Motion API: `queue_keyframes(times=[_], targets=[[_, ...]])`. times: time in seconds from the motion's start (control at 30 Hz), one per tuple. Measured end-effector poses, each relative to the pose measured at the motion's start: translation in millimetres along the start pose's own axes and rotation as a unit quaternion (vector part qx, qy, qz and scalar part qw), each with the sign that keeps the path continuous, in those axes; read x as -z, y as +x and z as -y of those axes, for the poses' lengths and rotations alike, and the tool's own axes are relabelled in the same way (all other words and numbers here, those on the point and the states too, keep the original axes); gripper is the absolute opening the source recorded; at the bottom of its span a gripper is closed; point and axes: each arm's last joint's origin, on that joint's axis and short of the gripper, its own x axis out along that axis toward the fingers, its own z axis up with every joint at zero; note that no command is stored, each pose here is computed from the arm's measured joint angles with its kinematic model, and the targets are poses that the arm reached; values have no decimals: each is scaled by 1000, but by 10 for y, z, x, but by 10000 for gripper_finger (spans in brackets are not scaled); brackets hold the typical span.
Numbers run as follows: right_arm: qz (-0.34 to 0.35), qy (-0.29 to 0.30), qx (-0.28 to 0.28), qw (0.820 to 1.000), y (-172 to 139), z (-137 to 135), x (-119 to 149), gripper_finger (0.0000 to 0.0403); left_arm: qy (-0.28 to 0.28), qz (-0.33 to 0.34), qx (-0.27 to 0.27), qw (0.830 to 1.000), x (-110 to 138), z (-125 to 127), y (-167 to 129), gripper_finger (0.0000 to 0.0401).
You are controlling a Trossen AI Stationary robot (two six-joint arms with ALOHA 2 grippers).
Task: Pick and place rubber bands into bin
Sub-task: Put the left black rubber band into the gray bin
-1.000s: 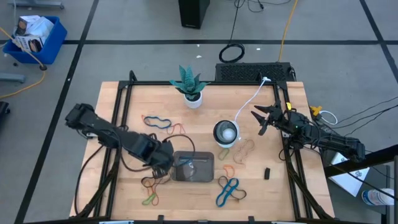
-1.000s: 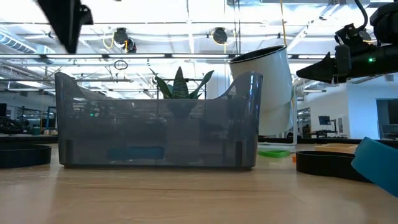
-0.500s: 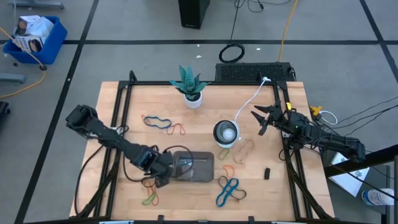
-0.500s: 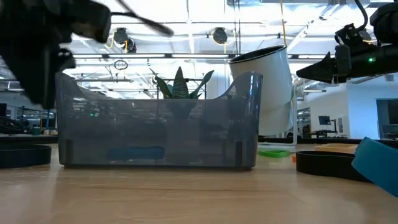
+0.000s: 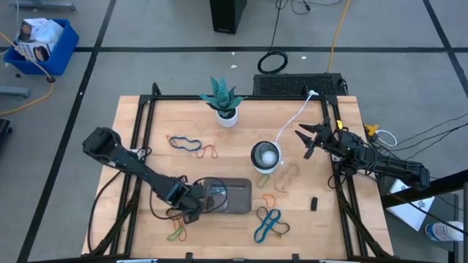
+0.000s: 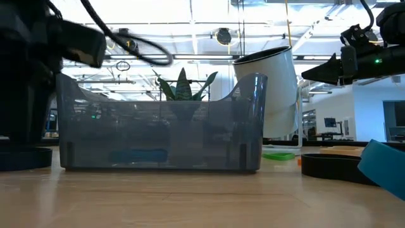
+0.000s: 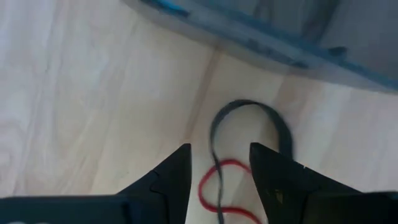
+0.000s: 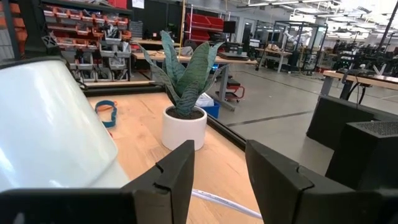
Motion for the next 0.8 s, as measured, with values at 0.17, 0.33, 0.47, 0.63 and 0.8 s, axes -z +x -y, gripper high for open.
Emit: queue_keyframes(times=[0.17,0.33,0.47,0.63,0.8], targets=[[-1,0,0,1000,1,0,1,141,-4,-37,-11,999,16,28,193,168],[-1,0,0,1000,2,0,1,141,-10,-36,-6,999,-3,44,222,161],[-1,0,0,1000,2,-1,1,141,-12,-31,0,999,-19,36,194,126],[-1,2,0,1000,2,0,1,141,-17,-31,-1,999,-39,17,196,64],[-1,2,0,1000,2,0,1,141,-23,-30,4,999,-69,4,198,9]])
